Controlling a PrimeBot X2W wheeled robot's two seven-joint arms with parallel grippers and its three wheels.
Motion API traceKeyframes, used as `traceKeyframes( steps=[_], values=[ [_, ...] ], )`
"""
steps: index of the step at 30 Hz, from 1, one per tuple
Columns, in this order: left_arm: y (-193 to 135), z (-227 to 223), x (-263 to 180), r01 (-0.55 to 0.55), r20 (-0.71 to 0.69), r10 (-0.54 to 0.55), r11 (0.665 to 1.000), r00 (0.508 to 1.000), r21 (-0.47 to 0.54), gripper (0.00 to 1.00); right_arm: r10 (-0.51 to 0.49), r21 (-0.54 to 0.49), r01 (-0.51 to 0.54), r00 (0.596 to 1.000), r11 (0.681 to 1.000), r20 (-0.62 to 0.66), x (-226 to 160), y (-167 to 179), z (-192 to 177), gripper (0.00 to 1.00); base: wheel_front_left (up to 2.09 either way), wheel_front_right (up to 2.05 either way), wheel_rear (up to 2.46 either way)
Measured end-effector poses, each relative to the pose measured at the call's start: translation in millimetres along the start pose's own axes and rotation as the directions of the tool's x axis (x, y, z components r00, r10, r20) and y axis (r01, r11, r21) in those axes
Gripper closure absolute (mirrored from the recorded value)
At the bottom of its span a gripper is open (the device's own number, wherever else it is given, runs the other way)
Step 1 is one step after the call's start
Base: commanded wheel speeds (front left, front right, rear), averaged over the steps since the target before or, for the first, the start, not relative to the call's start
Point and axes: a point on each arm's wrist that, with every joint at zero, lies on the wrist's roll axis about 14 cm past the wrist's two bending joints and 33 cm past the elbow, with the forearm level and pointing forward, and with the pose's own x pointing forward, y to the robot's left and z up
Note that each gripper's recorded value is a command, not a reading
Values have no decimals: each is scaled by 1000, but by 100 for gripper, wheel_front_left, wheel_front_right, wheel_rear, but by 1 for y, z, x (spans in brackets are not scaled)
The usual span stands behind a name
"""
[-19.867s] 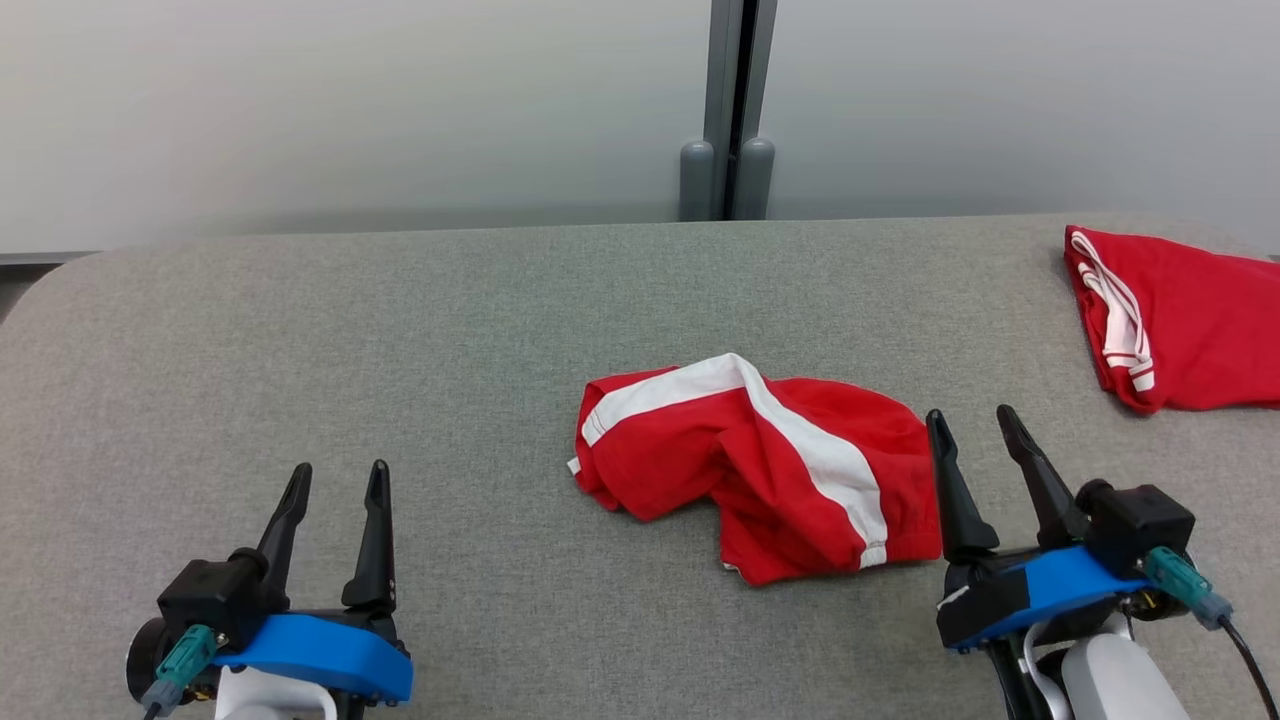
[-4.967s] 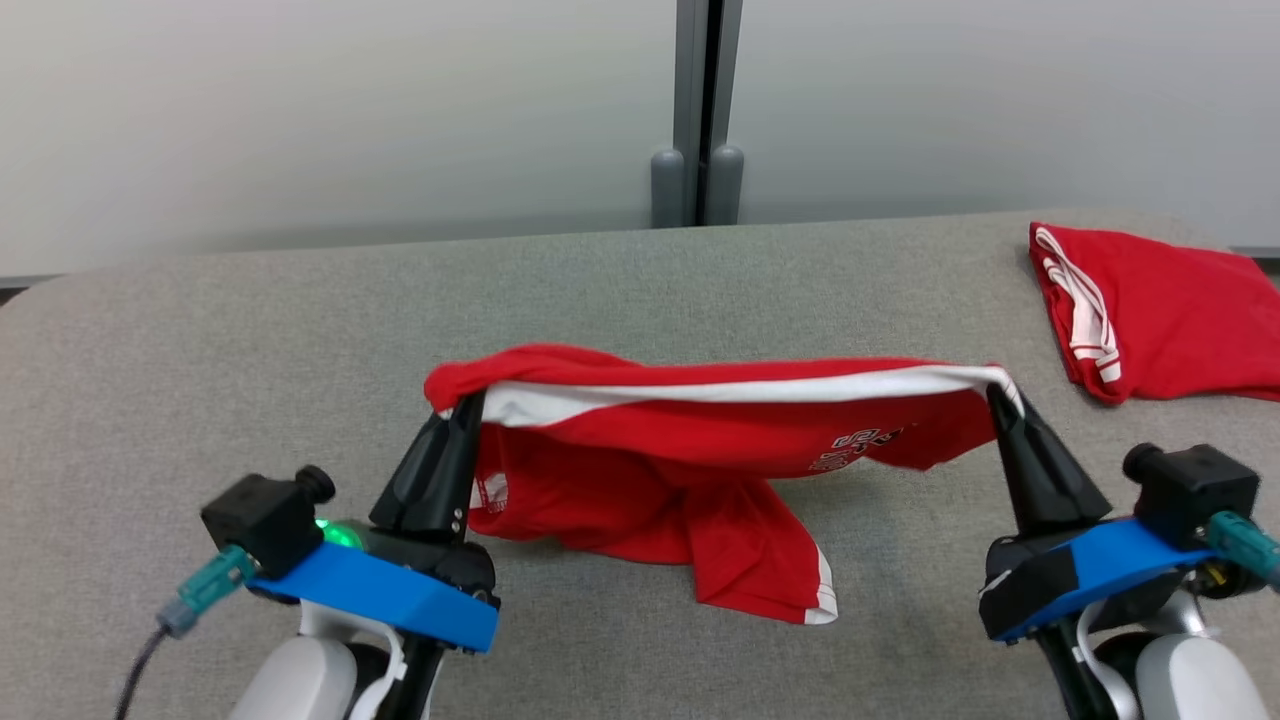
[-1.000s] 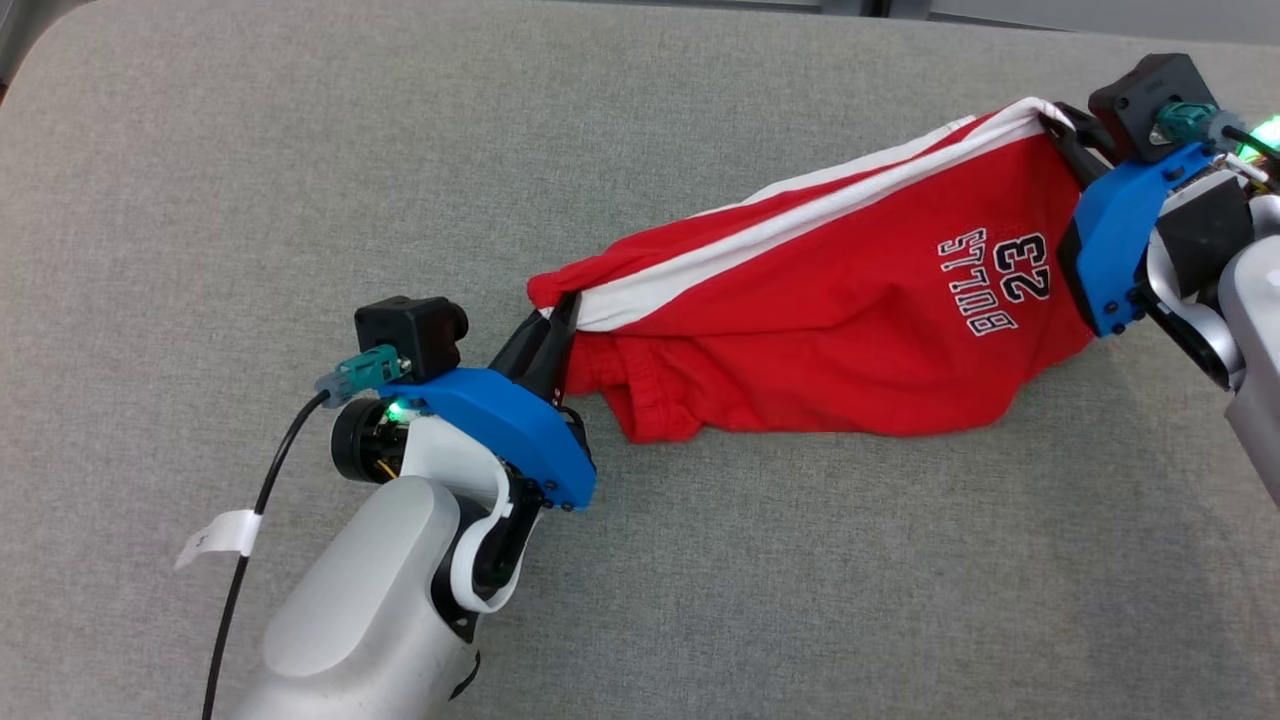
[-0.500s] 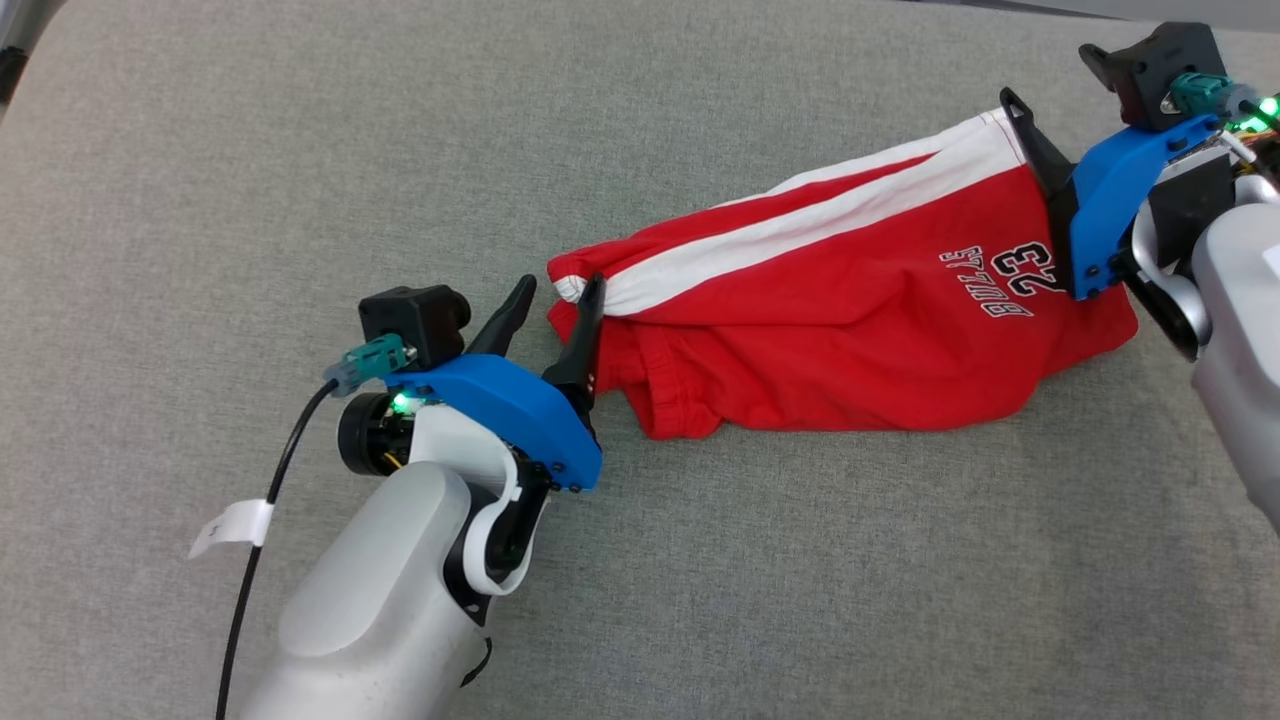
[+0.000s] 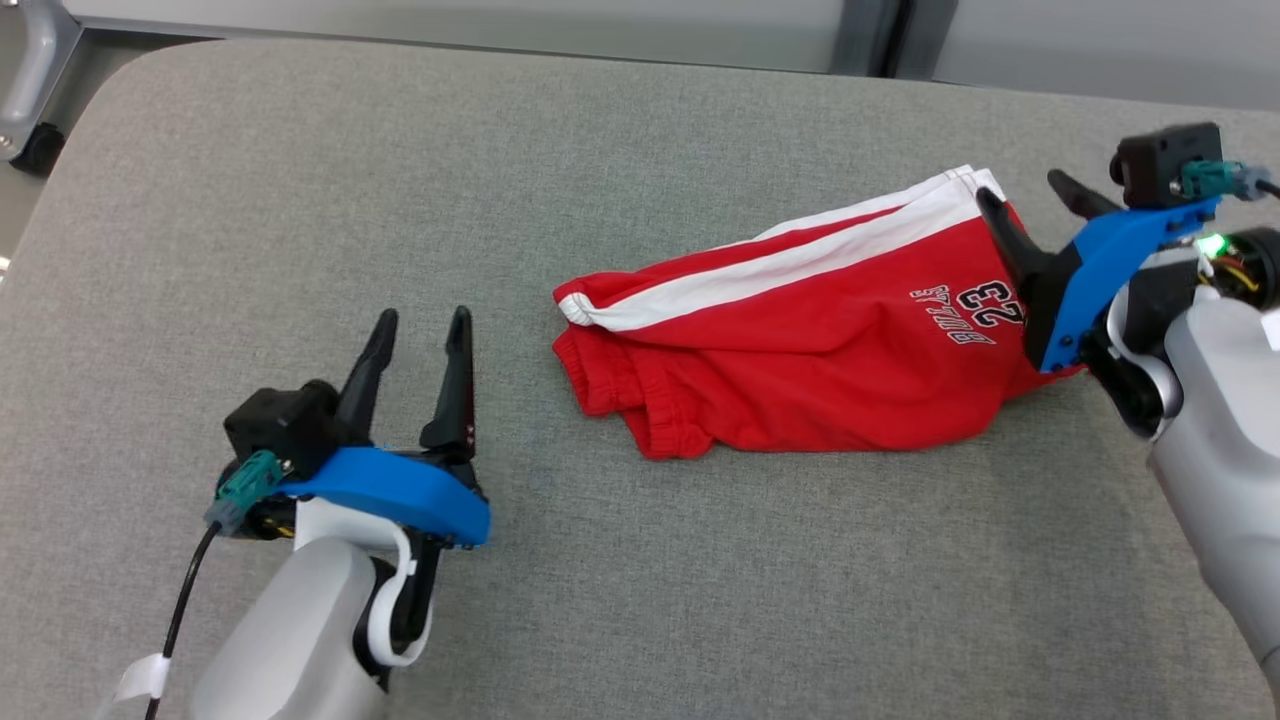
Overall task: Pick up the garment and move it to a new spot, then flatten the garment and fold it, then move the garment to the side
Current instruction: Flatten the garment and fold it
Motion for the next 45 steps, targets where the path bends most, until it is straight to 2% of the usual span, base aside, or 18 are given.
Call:
traceKeyframes(
  steps=[8,10,21,27,28,29,30,34,40,45],
  values=[
    [7,25,-7,9,100,-26,987,995,163,0,-65,133,67,998,989,-15,-7,-20,-24,0,0,0,0],
    [11,30,-8,-14,130,-7,987,992,160,0,-76,159,81,996,984,-34,-5,-22,-33,0,0,0,0],
    [34,26,-21,-77,140,54,982,989,172,0,-78,125,100,982,987,-170,16,-9,-78,0,0,0,0],
    [38,23,-24,-91,136,67,980,988,178,0,-49,122,78,973,989,-227,25,7,-87,0,0,0,0],
    [37,23,-24,-89,134,66,980,989,177,0,-46,124,76,972,989,-230,26,9,-87,35,0,0,0],
    [38,21,-24,-90,129,68,980,989,179,0,-43,125,73,972,989,-231,26,10,-87,78,0,0,0],
    [38,19,-24,-91,123,70,980,990,178,0,-41,128,72,972,989,-231,26,11,-87,100,0,0,0],
    [38,15,-24,-86,111,67,981,992,174,0,-30,141,61,977,988,-210,25,17,-84,100,0,0,0],
    [32,17,-24,-68,114,49,983,992,170,0,-73,176,98,987,979,-144,8,5,-78,100,0,0,0],
    [22,19,-26,-45,123,24,985,992,164,0,-165,186,175,984,967,-69,-17,-30,-68,100,0,0,0]
  ],
)
